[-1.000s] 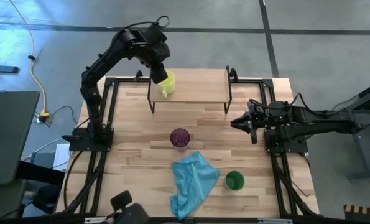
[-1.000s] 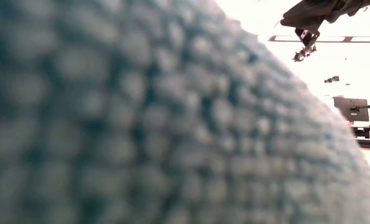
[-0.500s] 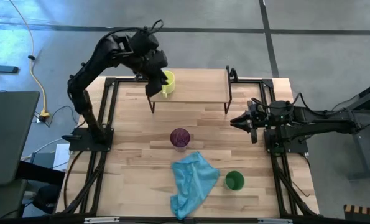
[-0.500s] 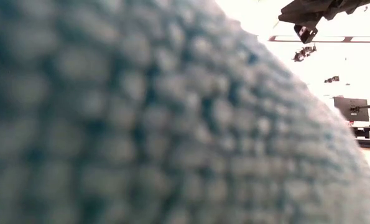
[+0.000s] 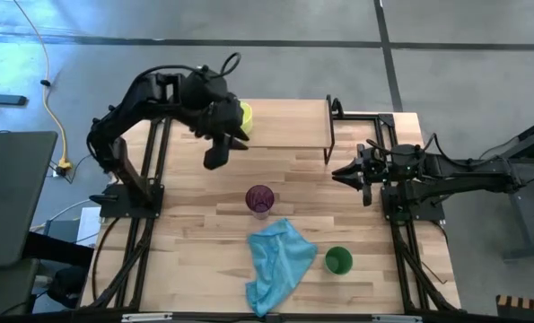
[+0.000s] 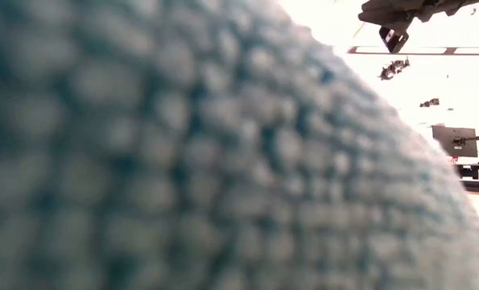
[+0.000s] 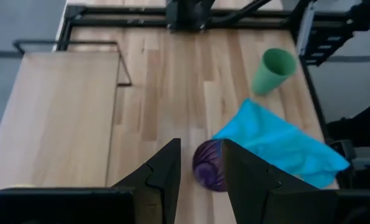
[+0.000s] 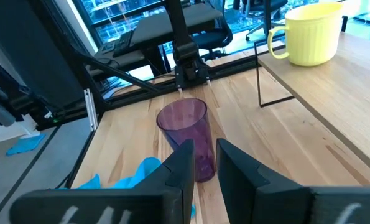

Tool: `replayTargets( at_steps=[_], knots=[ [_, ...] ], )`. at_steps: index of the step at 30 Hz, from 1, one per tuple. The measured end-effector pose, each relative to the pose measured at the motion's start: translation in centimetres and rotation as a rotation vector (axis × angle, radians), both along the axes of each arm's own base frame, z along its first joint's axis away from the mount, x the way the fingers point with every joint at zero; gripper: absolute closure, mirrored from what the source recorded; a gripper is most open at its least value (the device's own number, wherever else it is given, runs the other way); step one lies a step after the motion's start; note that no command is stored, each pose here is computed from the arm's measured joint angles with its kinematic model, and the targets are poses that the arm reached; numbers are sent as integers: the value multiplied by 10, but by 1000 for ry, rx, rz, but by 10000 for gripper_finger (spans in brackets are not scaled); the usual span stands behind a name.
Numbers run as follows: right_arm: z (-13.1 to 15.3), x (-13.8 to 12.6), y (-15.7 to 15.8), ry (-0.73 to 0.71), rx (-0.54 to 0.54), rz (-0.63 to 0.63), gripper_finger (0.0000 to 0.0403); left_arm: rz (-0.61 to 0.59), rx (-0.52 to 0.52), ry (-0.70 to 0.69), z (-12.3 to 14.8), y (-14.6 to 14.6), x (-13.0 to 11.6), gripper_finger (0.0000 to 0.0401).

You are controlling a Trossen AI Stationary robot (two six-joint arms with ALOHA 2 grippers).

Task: Stack small to large cups/mugs on shelf
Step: Put the green cup on the shelf

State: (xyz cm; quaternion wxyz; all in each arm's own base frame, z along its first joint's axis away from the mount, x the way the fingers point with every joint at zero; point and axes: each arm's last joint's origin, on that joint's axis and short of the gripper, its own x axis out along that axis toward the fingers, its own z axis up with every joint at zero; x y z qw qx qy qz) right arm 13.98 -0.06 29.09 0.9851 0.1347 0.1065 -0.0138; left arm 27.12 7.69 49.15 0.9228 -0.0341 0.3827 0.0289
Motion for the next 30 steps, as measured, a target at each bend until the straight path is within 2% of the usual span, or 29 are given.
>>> replayTargets(
  at_steps=[8,14,18,27,30],
  knots=[
    [0,0,0,-1,2,0,346,-37,24,-108,12,-33,-10,297],
    [1,0,0,-10,2,0,346,-57,66,-226,9,-53,-22,297],
    [1,0,0,-10,2,0,346,-23,81,-284,-2,-58,-32,297],
    [1,0,0,-12,-9,2,346,38,37,-401,-23,-59,-56,297],
    [1,0,0,-6,-9,2,346,101,8,-405,-26,-58,-64,297]
  ],
)
